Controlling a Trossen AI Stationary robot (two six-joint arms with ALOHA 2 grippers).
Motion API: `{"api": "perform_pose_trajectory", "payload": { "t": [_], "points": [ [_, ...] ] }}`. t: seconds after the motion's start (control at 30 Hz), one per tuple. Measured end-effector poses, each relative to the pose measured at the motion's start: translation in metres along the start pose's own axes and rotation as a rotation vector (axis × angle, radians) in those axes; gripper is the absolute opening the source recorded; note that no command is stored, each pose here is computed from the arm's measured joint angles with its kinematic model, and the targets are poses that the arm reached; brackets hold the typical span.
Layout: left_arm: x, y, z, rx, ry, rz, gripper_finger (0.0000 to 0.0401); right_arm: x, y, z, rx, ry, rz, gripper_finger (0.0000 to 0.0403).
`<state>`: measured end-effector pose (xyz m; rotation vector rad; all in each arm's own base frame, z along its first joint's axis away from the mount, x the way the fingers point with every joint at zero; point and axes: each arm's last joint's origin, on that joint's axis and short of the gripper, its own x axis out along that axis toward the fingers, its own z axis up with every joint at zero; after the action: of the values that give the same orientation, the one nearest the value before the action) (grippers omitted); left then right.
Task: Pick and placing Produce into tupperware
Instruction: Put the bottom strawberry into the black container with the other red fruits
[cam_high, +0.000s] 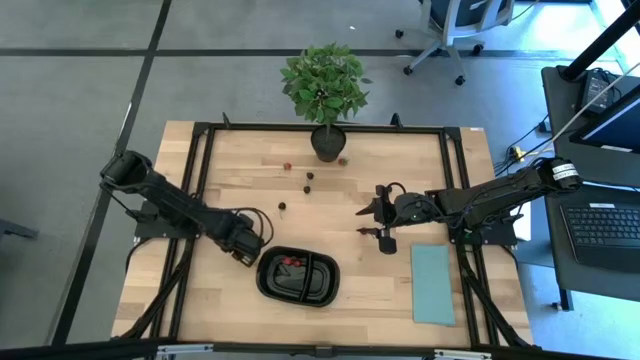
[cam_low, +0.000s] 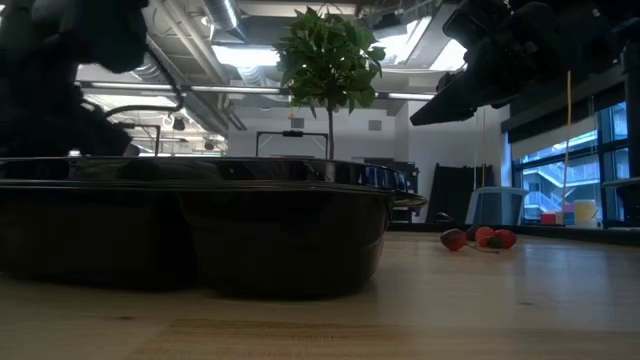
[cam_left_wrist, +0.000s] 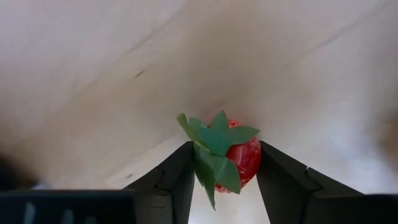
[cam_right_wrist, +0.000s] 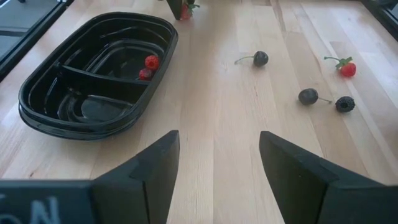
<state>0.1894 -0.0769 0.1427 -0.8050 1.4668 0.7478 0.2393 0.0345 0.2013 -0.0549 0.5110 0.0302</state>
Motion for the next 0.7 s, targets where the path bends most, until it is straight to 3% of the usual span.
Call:
{"api": "perform_pose_trajectory", "payload": {
  "t": [0.27, 0.6, 0.7],
  "points": [
    [-0.032, -0.022, 0.016, 0.14, -0.06, -0.094, 0.0147, 0.0, 0.0, 0.002, 0.004, -0.021, 0.0, 0.0223],
    [-0.076, -0.033, 0.028, 0.289, -0.133, -0.07, 0.0145, 0.0, 0.0, 0.002, 0.008, -0.021, 0.0, 0.0223],
    [-0.084, -0.042, 0.033, 0.353, -0.193, -0.136, 0.0146, 0.0, 0.0, 0.002, 0.009, -0.025, 0.0, 0.0223]
  ]
}}
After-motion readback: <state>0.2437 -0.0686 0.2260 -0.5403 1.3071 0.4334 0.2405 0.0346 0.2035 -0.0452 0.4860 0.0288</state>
